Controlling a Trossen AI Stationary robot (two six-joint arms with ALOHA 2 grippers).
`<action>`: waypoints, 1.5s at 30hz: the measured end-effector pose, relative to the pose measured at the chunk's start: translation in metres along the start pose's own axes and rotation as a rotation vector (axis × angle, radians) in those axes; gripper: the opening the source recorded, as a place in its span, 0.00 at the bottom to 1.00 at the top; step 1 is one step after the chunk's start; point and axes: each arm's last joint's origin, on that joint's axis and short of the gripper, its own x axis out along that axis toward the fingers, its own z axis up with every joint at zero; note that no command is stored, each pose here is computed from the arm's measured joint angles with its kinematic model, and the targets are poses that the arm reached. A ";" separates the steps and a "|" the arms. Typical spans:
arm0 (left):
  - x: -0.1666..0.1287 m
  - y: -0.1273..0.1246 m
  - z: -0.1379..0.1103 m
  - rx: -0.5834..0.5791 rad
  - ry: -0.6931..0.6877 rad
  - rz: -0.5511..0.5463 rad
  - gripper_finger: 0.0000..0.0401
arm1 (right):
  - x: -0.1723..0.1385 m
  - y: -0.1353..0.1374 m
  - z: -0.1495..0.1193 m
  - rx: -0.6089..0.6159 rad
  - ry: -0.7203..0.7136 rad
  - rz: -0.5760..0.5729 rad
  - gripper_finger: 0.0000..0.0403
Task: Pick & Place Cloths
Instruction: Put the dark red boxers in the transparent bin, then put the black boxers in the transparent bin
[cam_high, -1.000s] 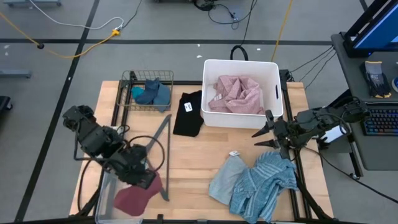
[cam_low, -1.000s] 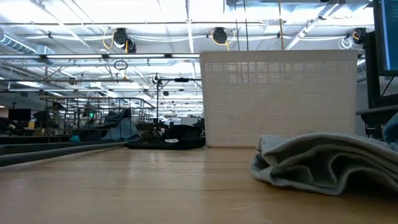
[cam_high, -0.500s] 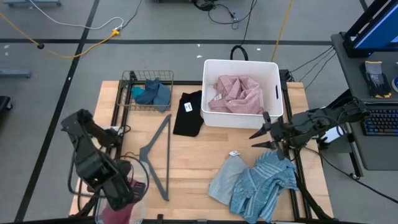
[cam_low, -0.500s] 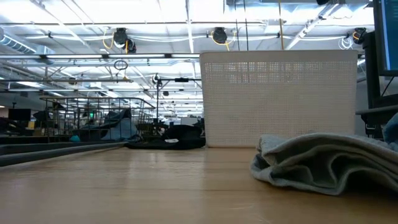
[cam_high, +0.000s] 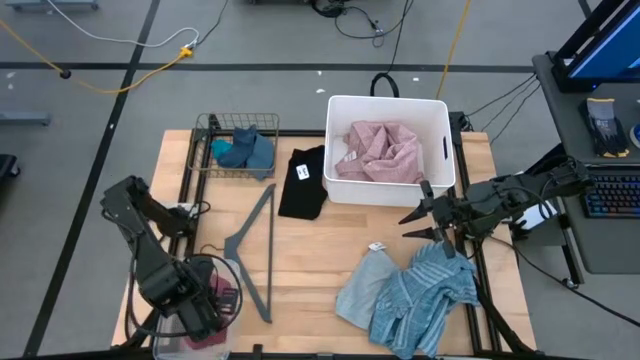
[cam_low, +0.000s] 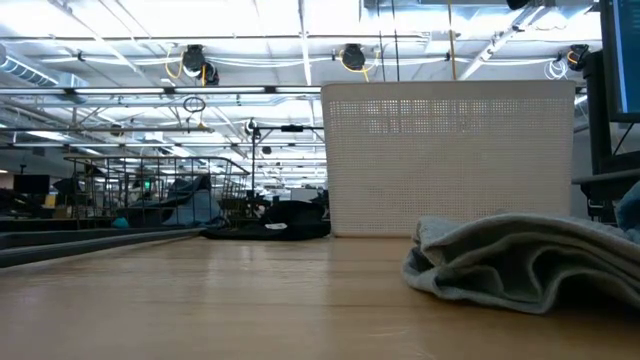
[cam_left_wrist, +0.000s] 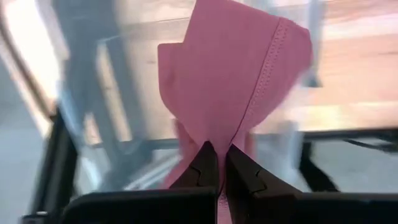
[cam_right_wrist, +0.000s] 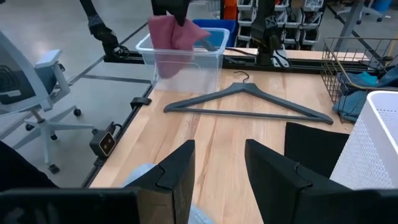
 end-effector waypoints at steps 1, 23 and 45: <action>0.005 0.001 0.001 -0.003 0.003 0.032 0.00 | 0.000 0.000 0.000 0.000 0.000 0.002 0.33; 0.033 0.001 0.008 0.016 -0.079 0.104 0.18 | 0.000 0.000 0.000 0.000 0.000 0.003 0.33; -0.048 -0.008 0.012 0.077 -0.127 -0.375 0.42 | 0.000 0.000 0.000 -0.007 0.000 0.004 0.33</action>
